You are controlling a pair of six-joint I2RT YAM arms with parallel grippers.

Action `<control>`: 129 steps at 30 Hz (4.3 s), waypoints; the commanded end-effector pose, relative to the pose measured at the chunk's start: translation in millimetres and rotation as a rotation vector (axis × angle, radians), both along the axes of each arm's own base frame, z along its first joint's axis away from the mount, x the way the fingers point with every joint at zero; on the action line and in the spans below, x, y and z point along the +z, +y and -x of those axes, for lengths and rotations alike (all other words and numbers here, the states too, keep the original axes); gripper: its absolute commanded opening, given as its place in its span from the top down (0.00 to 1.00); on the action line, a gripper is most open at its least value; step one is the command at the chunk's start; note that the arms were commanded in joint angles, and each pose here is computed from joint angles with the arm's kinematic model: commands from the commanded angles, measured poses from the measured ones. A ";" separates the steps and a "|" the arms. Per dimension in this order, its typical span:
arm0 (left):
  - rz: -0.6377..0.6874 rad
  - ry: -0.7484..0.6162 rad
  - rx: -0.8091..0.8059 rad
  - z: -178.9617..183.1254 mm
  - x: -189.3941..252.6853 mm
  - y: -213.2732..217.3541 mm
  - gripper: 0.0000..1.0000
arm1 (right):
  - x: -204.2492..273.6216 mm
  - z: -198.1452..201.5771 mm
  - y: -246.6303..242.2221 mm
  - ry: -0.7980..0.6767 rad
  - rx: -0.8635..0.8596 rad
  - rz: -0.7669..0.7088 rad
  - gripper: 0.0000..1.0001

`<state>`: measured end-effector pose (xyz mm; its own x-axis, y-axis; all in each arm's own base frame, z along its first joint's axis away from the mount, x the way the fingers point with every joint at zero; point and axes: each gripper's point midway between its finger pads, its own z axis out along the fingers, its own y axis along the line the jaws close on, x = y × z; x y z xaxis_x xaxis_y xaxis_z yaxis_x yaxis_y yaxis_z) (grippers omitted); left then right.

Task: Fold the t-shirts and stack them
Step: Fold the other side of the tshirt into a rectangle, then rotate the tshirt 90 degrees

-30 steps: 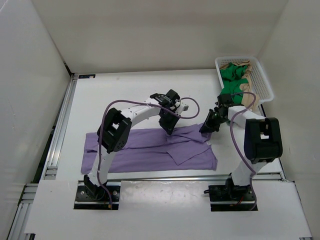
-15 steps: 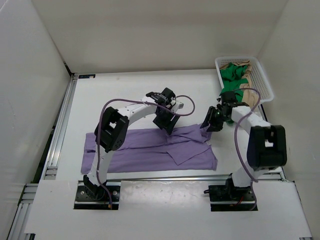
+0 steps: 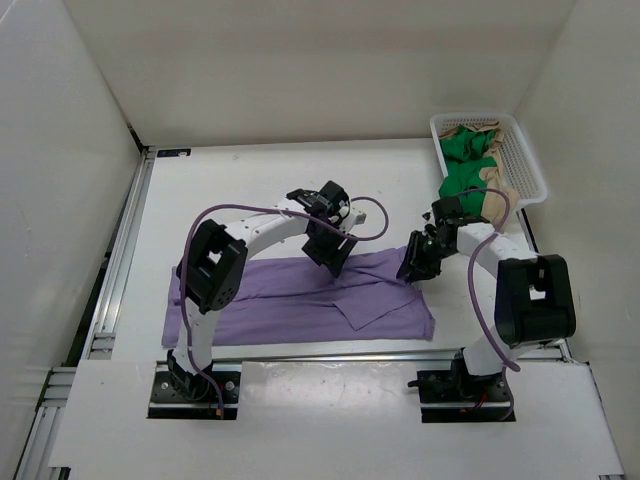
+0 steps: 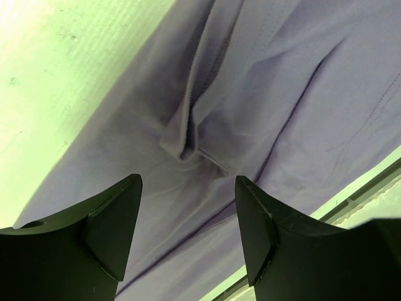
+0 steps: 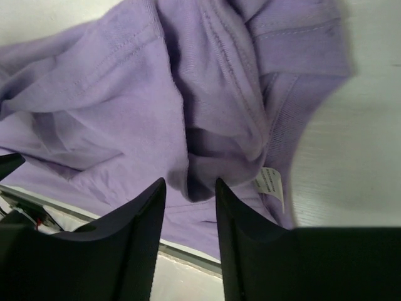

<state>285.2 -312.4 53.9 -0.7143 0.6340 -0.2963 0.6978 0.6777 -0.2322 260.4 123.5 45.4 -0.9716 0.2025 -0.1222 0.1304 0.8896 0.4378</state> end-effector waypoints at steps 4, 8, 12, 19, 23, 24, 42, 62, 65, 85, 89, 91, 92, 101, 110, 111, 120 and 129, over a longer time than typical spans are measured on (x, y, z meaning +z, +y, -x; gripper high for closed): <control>0.015 0.005 -0.018 1.4 -2.2 -7.6 0.28 | -4.2 -0.8 9.8 0.004 0.052 -0.012 0.67; 0.027 0.040 -0.038 10.0 -8.2 -13.7 0.30 | -10.6 6.5 7.0 0.049 0.050 0.005 0.93; 0.008 0.061 -0.047 14.5 -19.2 -14.8 0.52 | 4.5 1.5 -0.3 0.036 0.044 0.016 1.00; -0.024 0.059 -0.040 13.9 -27.2 -9.3 0.72 | 18.4 4.1 -12.5 0.092 0.063 0.078 1.00; -0.044 0.067 -0.037 17.3 -32.8 -3.9 0.72 | 13.3 10.6 -22.4 0.154 0.047 0.098 1.00; -0.050 0.062 -0.035 16.2 -33.2 -2.8 0.72 | 11.1 9.4 -26.7 0.164 0.031 0.097 1.00; -0.021 0.074 -0.043 29.9 -1.5 3.0 0.42 | 8.0 -3.1 -28.9 0.155 0.023 0.083 0.57; -0.362 -0.285 0.731 -52.4 36.2 301.8 0.24 | 15.0 -81.4 -8.0 0.016 -0.233 0.240 0.46; -0.446 -0.222 0.897 -34.0 12.7 364.8 0.25 | -7.9 -88.4 -5.1 0.072 -0.234 0.292 0.47; -0.439 -0.008 1.128 30.0 -35.9 426.0 0.18 | -7.7 -285.0 96.3 -0.095 -0.319 -0.052 0.65; -0.390 -0.006 1.130 31.9 -18.7 419.6 0.03 | 65.7 -372.8 159.2 -0.445 -0.338 -0.383 0.51; -0.380 0.001 1.137 32.1 -16.1 420.7 0.00 | 102.8 -392.9 170.8 -0.583 -0.337 -0.459 0.37; -0.368 -0.004 1.146 31.8 -13.9 421.5 0.00 | 123.5 -394.0 170.5 -0.642 -0.313 -0.467 0.33; -0.218 -0.072 1.280 28.5 15.7 444.2 0.00 | 120.0 -221.1 30.0 -0.526 -0.504 0.188 0.38; -0.219 -0.127 1.320 36.6 29.4 451.8 0.00 | 11.5 -158.7 9.9 -0.163 -0.668 0.260 0.53; -0.219 -0.140 1.333 38.0 33.0 455.0 0.00 | 13.4 -164.4 12.0 -0.159 -0.679 0.256 0.51; -0.230 -0.151 1.375 46.3 38.4 464.6 0.00 | -42.7 -146.6 9.7 0.075 -0.767 0.373 0.44; -0.214 -0.102 1.365 40.2 32.1 464.1 0.00 | -17.8 -290.3 73.1 -0.168 -0.582 0.150 0.94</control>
<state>235.6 148.4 75.9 -0.7908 -0.5038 -0.3474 -0.5348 0.8449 -0.0080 505.4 176.4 22.9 -0.6500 0.7085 -0.2748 0.6524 0.7057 0.2764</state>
